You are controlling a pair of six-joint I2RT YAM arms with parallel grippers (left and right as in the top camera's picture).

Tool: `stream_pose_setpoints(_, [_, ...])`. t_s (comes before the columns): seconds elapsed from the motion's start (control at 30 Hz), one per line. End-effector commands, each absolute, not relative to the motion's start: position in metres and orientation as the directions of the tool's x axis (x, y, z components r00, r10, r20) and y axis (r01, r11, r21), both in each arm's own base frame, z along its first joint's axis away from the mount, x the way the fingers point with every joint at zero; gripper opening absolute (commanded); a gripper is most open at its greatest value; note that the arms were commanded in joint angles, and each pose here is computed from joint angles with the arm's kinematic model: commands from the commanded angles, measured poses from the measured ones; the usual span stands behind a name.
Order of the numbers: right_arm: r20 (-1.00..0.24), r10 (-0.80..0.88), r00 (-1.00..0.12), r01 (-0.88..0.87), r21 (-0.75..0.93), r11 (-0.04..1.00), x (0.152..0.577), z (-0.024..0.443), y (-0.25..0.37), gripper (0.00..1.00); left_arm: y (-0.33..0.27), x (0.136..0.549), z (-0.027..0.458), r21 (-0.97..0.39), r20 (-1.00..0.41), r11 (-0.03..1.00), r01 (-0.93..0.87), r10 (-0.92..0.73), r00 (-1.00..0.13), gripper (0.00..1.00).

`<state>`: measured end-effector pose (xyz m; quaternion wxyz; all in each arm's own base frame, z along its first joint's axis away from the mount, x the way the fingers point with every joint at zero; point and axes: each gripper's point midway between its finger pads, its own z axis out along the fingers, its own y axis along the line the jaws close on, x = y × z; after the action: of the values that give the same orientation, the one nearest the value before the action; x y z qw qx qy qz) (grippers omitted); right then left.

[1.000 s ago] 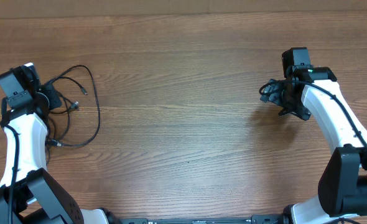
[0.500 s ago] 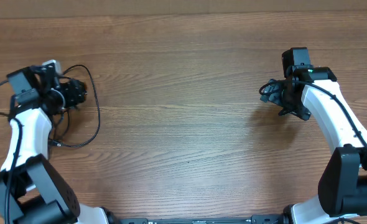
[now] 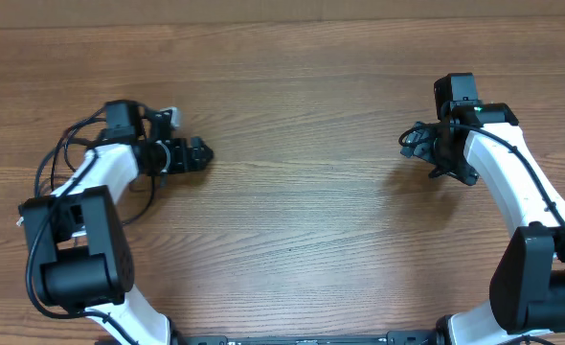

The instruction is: Untangle cables

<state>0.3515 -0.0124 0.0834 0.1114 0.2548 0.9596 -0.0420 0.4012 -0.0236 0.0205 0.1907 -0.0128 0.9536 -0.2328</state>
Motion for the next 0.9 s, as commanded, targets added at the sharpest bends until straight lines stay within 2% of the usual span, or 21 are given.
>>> stream_pose_setpoints(0.0, [-0.234,0.476,-0.848,0.498,-0.041,0.866,0.350,0.081,-0.014,1.00,-0.059,0.388,0.004,-0.468,-0.303,0.876,0.117,-0.035,-0.952,0.96])
stream_pose_setpoints(0.07, [-0.234,0.476,-0.848,0.497,-0.041,0.866,0.350,0.081,-0.014,1.00,-0.071,0.385,0.005,-0.466,-0.299,0.873,0.143,-0.004,-0.954,1.00])
stream_pose_setpoints(0.2, [-0.234,0.476,-0.848,0.498,-0.041,0.866,0.350,0.081,-0.014,1.00,-0.083,0.377,0.004,-0.461,-0.270,0.875,0.147,0.019,-0.963,0.99])
stream_pose_setpoints(0.53, [-0.234,0.476,-0.848,0.498,-0.041,0.866,0.350,0.081,-0.014,1.00,-0.072,0.363,-0.006,-0.402,-0.175,0.915,0.037,-0.037,-0.984,1.00])
stream_pose_setpoints(0.87, [-0.234,0.476,-0.848,0.497,-0.041,0.866,0.350,0.081,-0.014,1.00,-0.077,0.357,0.000,-0.393,-0.187,0.918,0.058,-0.018,-0.982,1.00])
